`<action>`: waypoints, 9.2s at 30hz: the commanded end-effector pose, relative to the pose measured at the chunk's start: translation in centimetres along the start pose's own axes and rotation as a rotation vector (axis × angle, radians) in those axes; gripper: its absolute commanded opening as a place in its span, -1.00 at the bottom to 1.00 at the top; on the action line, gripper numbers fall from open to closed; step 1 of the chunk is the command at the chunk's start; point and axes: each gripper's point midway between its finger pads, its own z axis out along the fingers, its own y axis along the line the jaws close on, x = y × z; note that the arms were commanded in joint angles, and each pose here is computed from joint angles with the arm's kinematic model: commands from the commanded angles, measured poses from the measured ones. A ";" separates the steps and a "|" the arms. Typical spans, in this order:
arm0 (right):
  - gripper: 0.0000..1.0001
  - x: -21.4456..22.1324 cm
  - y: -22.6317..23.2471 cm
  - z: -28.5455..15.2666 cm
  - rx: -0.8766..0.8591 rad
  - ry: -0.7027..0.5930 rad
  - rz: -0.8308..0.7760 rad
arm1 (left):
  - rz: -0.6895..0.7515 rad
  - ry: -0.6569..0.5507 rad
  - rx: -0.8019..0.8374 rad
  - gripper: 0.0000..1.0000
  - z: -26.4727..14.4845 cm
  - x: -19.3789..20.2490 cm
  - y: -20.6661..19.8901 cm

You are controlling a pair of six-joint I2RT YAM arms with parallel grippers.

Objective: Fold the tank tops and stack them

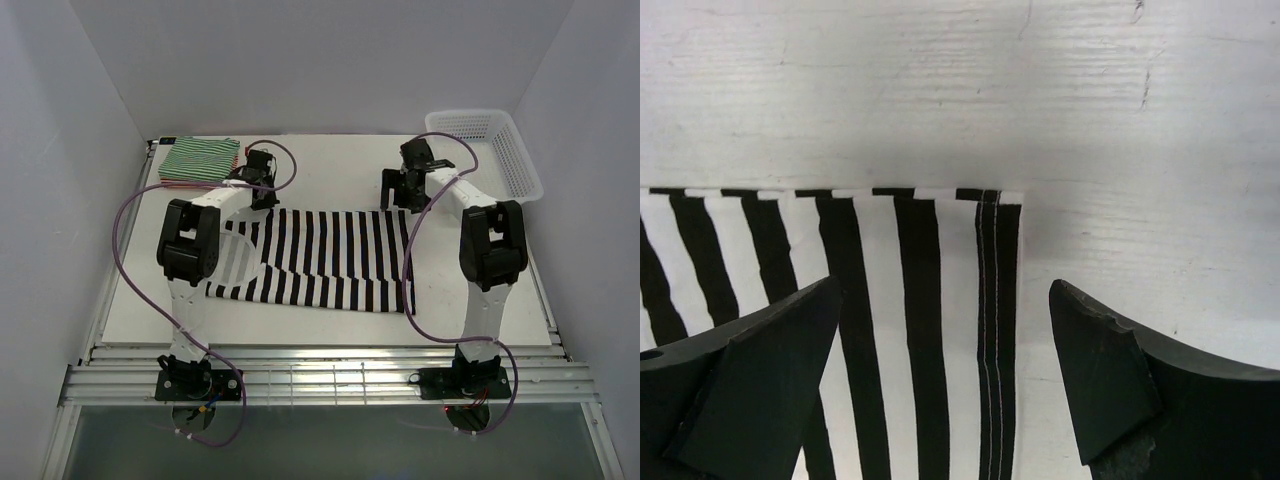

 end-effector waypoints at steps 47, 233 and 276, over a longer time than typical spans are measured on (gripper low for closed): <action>-0.85 -1.9 -1.4 -2.9 0.058 -0.264 0.099 | -0.134 -0.212 0.084 -1.00 -8.0 -2.3 0.1; -0.85 26.3 6.3 -10.5 -0.513 0.090 0.020 | -0.224 0.621 0.570 -1.00 -24.3 30.5 -9.9; -0.85 -0.2 13.0 -10.7 -0.445 -0.318 -0.093 | -0.348 0.178 0.457 -1.00 -16.8 4.8 -8.8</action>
